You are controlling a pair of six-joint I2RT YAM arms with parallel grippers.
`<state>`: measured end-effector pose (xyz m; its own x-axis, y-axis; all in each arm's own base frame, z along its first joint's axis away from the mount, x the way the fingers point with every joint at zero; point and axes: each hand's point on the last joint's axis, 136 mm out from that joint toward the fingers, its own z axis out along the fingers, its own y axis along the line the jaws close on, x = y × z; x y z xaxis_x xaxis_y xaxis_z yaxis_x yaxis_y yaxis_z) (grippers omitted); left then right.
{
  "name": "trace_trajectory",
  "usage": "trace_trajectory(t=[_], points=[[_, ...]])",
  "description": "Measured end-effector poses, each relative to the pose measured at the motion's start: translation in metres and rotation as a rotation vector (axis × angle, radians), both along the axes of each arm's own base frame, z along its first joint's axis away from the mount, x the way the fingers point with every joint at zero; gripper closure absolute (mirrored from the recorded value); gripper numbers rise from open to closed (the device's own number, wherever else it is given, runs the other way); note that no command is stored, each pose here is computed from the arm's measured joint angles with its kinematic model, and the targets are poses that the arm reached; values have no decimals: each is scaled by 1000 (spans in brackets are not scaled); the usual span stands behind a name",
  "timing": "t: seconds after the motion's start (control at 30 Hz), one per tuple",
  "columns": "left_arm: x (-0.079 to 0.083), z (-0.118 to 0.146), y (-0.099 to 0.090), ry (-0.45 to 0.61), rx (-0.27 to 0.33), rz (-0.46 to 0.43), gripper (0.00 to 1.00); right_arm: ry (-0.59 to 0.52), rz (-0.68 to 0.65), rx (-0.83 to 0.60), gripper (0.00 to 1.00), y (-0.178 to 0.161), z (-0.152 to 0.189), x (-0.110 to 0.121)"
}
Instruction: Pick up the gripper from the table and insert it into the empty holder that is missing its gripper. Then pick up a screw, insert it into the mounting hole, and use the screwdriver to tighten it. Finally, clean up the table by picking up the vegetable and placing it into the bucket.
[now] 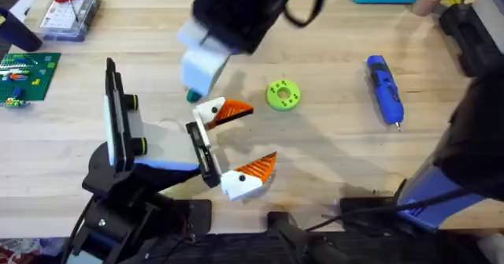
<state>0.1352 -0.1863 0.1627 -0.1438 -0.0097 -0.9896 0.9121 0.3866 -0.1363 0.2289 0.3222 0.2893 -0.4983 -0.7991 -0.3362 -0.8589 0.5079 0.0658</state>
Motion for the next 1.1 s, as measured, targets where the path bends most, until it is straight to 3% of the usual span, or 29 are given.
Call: trace_trajectory(t=[0.3,0.47,0.63,0.7,0.87,0.9,1.1], points=[[0,0,0,0,0,0,11,-59,-137,20,6,-40,25,11],[0,0,0,-2,1,0,11,-15,-185,-55,6,-66,6,2],[0,0,0,-2,1,0,9,-1,-264,-57,6,-82,-22,7],[0,0,0,-1,1,0,143,1,-302,-53,7,-93,-32,4],[0,0,0,-5,2,0,899,-23,-414,0,6,-137,-41,-6],[0,0,0,-7,3,0,972,-28,-424,15,7,-144,-40,-9],[0,0,0,-6,3,0,988,-52,-407,107,6,-162,-18,-31]])
